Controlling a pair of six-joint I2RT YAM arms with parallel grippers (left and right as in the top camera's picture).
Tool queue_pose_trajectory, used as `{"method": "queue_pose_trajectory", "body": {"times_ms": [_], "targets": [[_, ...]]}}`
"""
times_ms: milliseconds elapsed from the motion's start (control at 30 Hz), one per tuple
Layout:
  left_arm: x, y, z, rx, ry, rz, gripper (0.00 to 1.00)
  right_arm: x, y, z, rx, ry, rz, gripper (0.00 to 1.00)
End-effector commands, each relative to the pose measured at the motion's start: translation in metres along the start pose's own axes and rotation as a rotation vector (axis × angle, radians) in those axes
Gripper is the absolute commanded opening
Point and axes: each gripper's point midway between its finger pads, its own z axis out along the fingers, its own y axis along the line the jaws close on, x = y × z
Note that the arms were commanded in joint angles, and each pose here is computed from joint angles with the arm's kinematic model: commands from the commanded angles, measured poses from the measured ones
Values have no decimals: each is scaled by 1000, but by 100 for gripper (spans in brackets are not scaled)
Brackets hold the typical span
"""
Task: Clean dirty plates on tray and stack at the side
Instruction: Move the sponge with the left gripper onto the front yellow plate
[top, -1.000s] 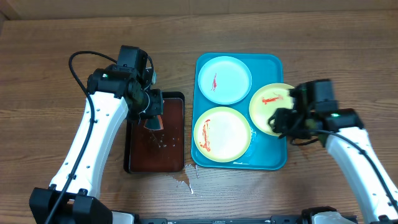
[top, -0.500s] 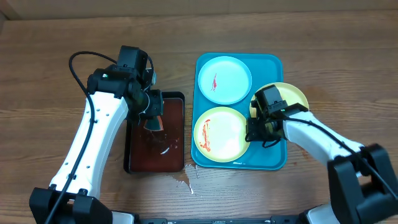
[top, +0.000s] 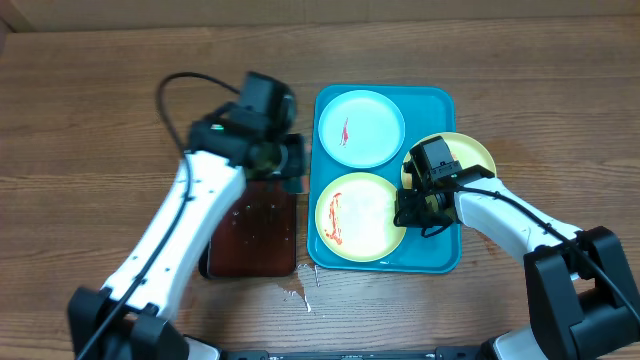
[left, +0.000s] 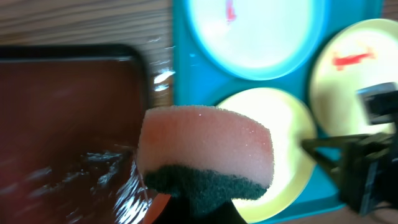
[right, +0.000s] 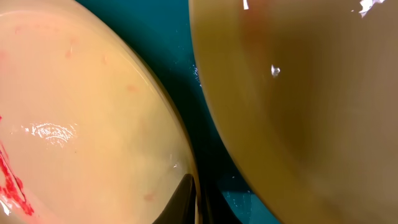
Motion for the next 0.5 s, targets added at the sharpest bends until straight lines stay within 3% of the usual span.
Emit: {"method": "queue_pose_trajectory", "body": {"times_ms": [0,233,467], "targets": [[5,-33,33,46,52,-61,4,6,-6,7,28,24,-2,4],[36,-74,104,135,215,-70,4,6,-6,7,28,24,-2,4],[56,-67,153,109,323,-171,4,6,-6,7,28,24,-2,4]]}}
